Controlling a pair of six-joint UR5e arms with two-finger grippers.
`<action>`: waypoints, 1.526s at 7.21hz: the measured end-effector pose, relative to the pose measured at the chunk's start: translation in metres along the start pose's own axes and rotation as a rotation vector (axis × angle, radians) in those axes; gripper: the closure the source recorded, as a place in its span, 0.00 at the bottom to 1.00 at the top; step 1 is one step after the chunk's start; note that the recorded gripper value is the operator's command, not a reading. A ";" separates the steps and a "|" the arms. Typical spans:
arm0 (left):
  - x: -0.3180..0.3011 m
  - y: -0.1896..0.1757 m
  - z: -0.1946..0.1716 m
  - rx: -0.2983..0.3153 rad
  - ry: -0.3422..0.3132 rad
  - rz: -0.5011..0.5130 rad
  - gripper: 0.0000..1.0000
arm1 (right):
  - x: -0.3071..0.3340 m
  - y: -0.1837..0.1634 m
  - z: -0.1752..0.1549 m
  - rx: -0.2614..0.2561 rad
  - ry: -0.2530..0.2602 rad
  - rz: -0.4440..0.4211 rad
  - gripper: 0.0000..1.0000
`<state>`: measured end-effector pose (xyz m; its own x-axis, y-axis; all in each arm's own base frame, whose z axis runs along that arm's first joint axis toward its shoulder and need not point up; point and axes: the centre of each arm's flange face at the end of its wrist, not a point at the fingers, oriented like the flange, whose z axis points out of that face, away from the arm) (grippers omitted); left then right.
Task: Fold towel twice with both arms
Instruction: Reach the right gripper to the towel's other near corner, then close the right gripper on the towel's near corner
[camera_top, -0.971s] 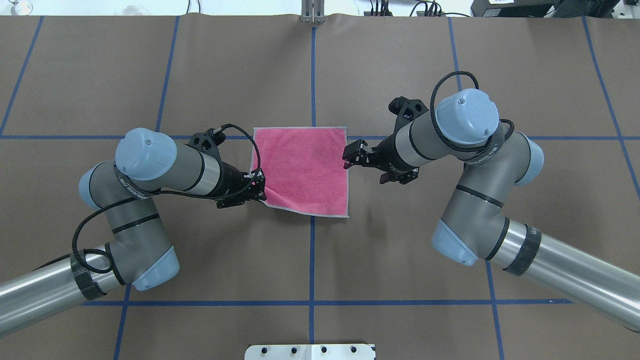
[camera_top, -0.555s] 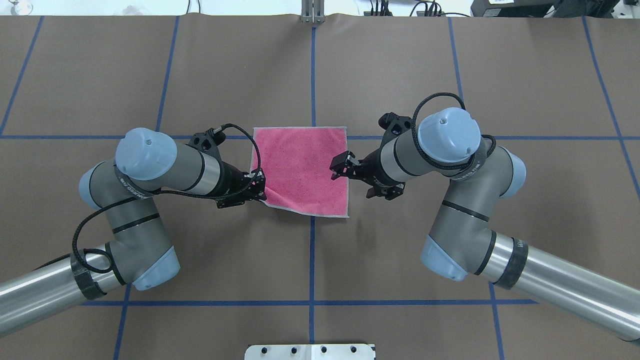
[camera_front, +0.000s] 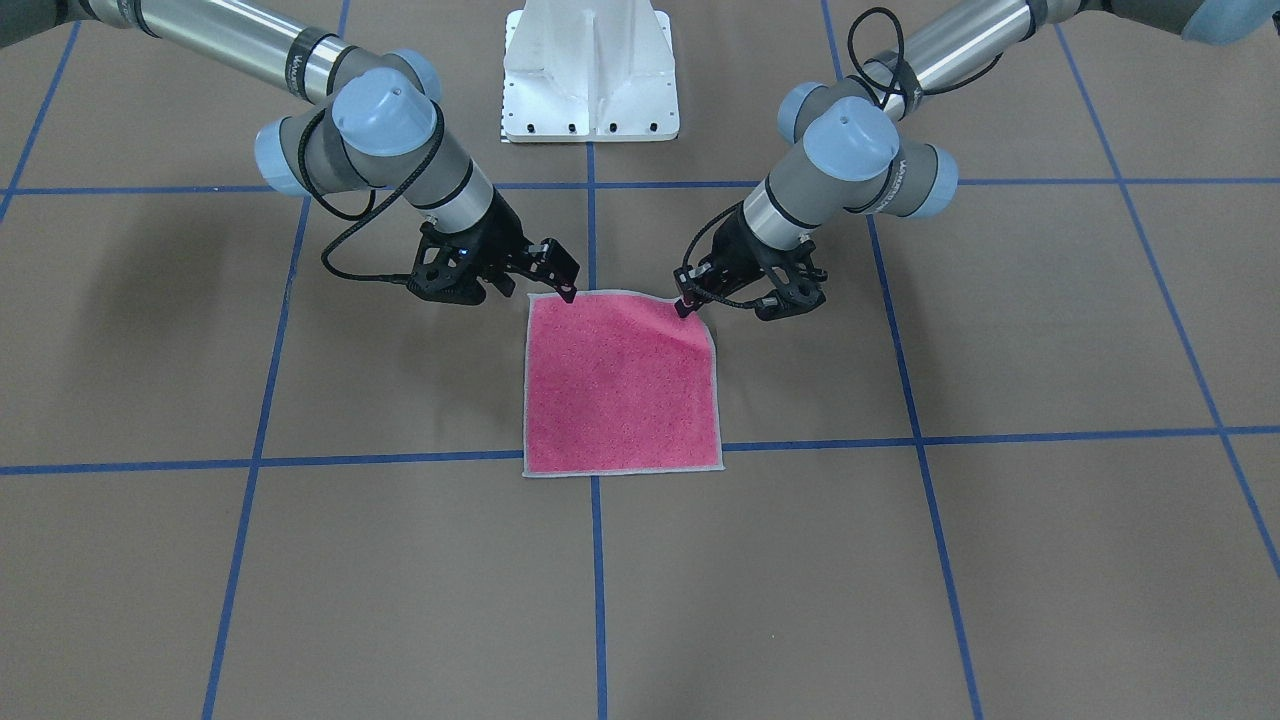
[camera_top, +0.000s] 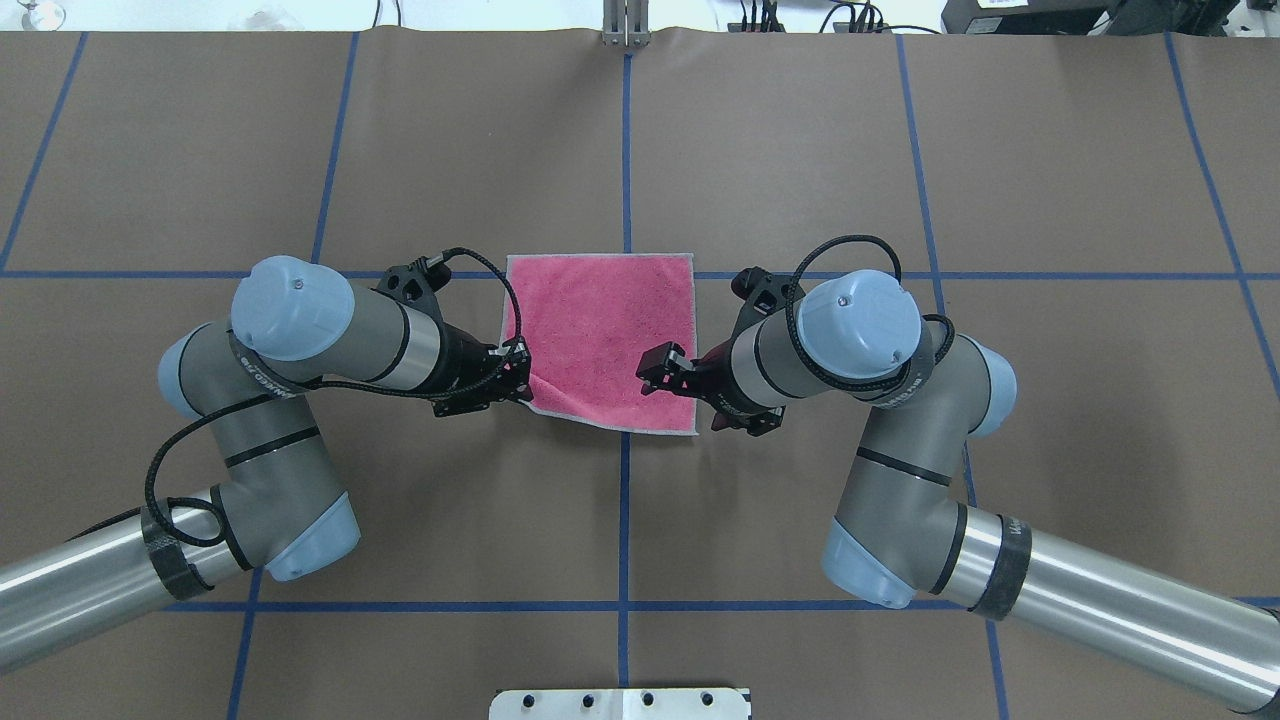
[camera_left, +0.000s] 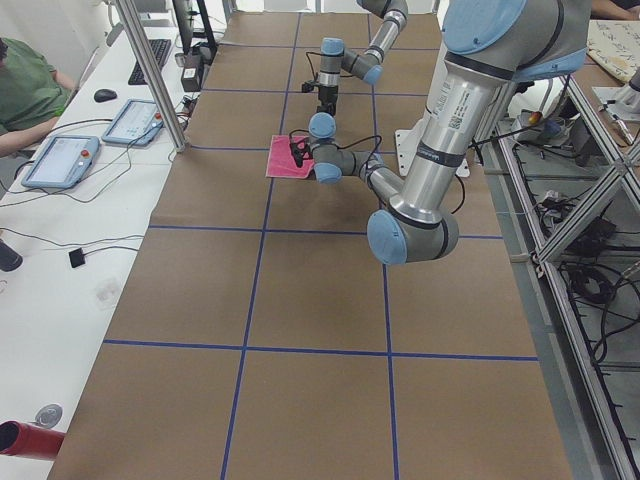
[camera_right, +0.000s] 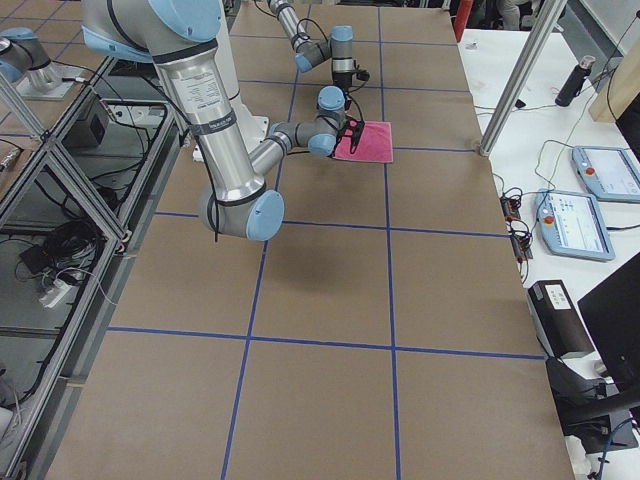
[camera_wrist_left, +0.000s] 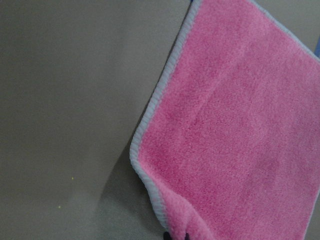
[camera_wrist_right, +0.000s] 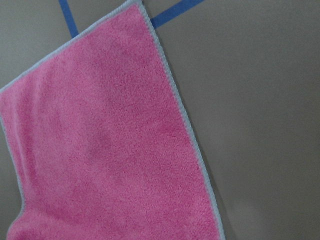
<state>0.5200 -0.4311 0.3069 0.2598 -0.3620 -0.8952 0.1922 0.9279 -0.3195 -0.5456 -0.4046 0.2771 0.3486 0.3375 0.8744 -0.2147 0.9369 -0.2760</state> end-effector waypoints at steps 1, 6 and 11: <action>0.000 0.000 0.000 0.000 0.000 0.000 1.00 | 0.003 0.001 0.005 -0.001 0.010 0.001 0.02; 0.000 0.000 0.000 -0.001 0.000 0.000 1.00 | 0.008 0.006 0.018 -0.011 0.031 0.000 0.13; 0.000 0.000 -0.001 -0.001 0.001 0.001 1.00 | 0.005 0.013 0.024 -0.005 0.031 -0.008 0.29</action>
<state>0.5196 -0.4309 0.3062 0.2589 -0.3615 -0.8957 0.1907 0.9282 -0.3195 -0.5682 -0.3929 0.2877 0.3780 0.3328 0.8639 -0.2072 0.9399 -0.2714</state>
